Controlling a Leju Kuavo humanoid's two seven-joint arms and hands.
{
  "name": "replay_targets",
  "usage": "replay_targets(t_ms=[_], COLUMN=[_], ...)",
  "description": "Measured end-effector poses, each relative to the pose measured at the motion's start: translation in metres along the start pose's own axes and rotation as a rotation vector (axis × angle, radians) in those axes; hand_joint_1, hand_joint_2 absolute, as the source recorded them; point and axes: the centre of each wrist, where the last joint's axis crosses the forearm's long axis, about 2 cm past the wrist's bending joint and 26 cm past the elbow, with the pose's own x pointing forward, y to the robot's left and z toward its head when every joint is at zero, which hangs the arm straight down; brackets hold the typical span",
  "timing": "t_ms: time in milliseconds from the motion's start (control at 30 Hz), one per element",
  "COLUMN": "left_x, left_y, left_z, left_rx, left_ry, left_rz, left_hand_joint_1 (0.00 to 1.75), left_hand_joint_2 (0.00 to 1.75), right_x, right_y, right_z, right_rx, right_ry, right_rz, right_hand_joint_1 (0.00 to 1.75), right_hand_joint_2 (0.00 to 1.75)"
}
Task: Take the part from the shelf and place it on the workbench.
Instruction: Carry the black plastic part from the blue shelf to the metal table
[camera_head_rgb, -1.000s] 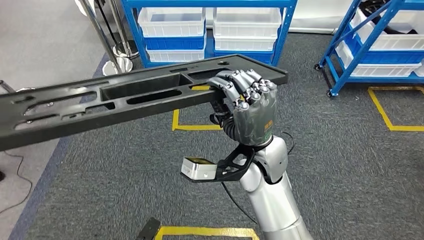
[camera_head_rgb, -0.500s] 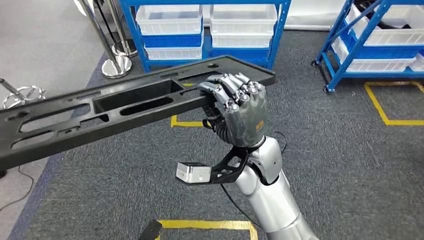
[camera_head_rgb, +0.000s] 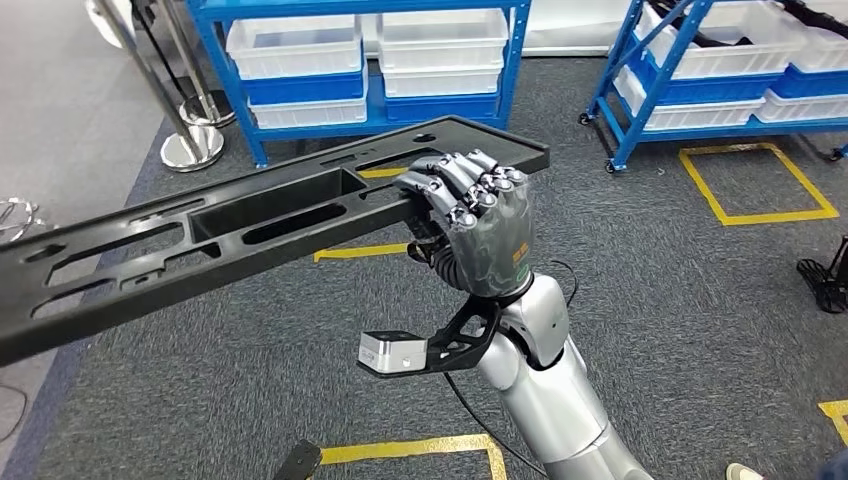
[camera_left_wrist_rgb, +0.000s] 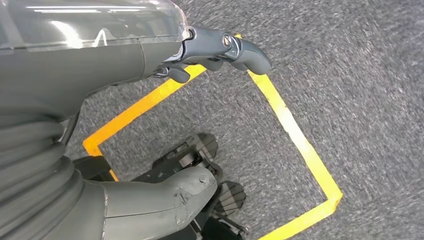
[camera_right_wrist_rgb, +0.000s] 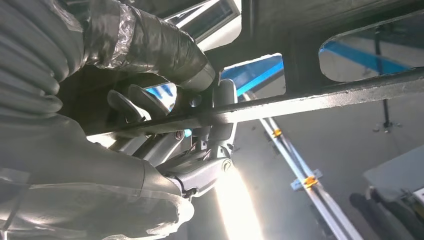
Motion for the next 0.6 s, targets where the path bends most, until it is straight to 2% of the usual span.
replay_targets(t_ms=[600], left_x=[-0.0043], left_y=[0.0024], left_z=[0.0018], left_rx=[-0.020], left_ry=[0.029], left_rz=[-0.033], left_hand_joint_1=[0.00], left_hand_joint_2=[1.75], right_x=[0.0028], right_y=[-0.0064], right_z=[0.0028], right_rx=[-0.001], right_ry=[-0.024], right_rz=[0.017], right_hand_joint_1=[1.75], right_hand_joint_2=[1.75])
